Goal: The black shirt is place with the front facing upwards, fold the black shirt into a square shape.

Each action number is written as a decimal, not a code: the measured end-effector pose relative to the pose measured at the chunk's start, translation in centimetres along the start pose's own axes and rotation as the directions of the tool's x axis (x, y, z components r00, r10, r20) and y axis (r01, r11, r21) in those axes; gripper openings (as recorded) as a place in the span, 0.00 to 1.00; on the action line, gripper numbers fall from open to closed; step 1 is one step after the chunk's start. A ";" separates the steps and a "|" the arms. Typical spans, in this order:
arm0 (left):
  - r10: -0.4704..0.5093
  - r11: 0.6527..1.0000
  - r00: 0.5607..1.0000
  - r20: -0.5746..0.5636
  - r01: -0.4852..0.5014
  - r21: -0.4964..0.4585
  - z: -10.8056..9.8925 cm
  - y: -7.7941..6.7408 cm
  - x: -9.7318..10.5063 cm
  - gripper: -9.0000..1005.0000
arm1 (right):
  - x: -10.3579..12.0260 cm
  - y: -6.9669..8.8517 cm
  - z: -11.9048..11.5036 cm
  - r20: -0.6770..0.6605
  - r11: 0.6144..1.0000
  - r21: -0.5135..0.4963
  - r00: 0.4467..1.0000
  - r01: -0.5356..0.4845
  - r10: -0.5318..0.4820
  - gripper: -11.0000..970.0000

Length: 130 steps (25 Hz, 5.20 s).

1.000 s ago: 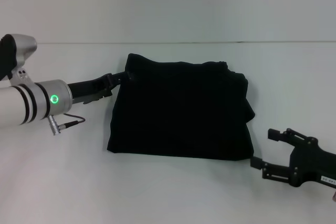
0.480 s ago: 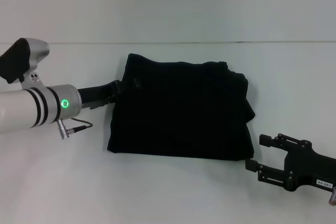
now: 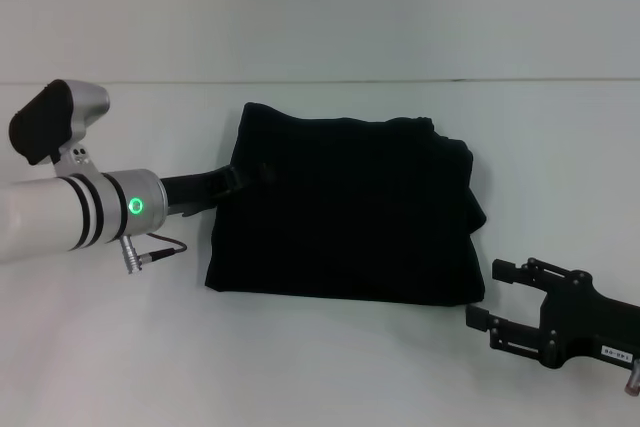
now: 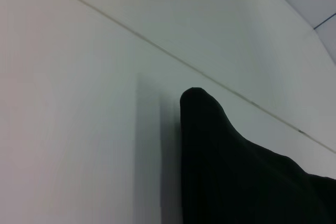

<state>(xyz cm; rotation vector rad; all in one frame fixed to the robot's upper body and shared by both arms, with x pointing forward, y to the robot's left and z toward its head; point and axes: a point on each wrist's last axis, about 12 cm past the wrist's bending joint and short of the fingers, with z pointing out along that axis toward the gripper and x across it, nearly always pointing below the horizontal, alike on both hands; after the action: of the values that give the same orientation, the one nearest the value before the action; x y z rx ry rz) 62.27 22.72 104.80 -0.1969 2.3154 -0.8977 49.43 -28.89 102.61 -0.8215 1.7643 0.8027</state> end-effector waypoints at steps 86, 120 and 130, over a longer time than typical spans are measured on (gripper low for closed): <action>0.710 0.487 0.657 0.255 -0.719 0.496 -11.7 2.1 6.5 0.95 | -9.3 -10.0 6.6 0.141 0.337 0.307 0.393 -0.890 0.909 0.81; 0.700 0.473 0.662 0.269 -0.711 0.520 -12.4 2.0 6.3 0.95 | -9.9 -9.0 10.6 0.150 0.454 0.350 0.527 -0.820 0.836 0.49; 0.700 0.470 0.660 0.271 -0.712 0.522 -12.4 1.9 6.2 0.95 | -10.1 -8.9 11.1 0.148 0.471 0.366 0.550 -0.803 0.822 0.11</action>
<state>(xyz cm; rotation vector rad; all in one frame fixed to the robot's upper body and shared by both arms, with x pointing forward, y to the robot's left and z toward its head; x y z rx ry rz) 49.96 28.85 107.32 0.9762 1.6773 -1.0715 65.10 -23.01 107.60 0.3830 2.2709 0.9598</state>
